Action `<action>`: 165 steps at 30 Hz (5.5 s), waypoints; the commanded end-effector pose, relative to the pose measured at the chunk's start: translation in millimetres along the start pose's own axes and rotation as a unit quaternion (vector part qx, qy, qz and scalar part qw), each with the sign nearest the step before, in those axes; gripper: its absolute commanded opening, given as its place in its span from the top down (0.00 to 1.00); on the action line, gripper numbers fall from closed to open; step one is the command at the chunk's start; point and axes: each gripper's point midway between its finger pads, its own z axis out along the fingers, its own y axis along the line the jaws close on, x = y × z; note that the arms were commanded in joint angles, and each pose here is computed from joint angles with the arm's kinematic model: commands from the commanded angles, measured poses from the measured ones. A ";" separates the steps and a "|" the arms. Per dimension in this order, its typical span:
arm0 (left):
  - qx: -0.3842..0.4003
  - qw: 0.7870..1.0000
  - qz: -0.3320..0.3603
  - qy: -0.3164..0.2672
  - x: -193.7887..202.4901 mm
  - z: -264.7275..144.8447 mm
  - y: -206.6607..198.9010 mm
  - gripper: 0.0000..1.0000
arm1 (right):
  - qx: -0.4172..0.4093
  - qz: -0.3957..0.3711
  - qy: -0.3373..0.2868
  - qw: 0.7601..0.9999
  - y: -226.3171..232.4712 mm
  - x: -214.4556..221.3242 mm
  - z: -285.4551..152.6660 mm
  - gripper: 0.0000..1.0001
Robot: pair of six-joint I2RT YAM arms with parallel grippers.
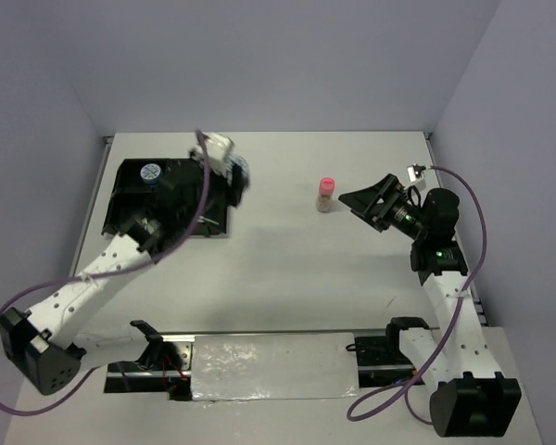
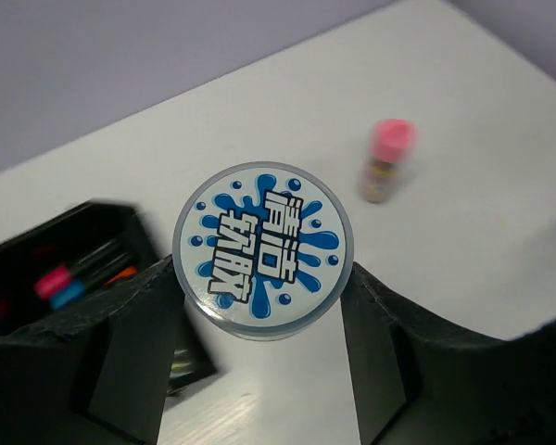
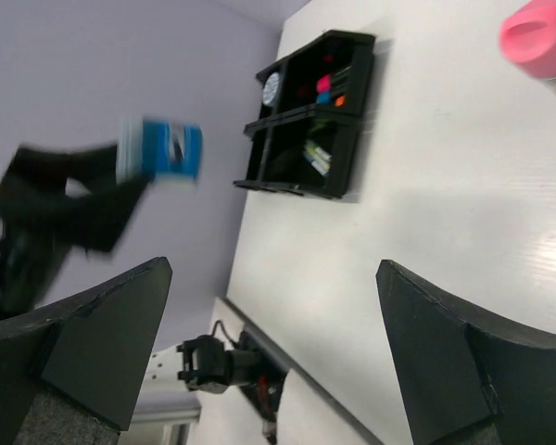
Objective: Sort the stationery into containers
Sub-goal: Place the stationery in the storage box, then pick up the stationery from the center of the board, then place the stationery in the storage box.
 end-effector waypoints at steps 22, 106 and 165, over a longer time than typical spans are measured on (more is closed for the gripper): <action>-0.619 0.761 -0.184 0.061 89.3 -34.2 442.4 1.00 | -0.093 -0.136 0.028 0.986 36.5 53.2 -54.8 0.00; -0.241 0.933 -0.232 0.135 117.5 -86.4 158.5 0.01 | 0.380 -0.331 0.036 0.863 -168.3 -44.6 153.9 0.15; 0.116 0.974 -0.070 0.182 57.3 34.1 -33.5 1.00 | -0.103 -0.106 0.109 0.983 33.3 17.8 30.9 0.00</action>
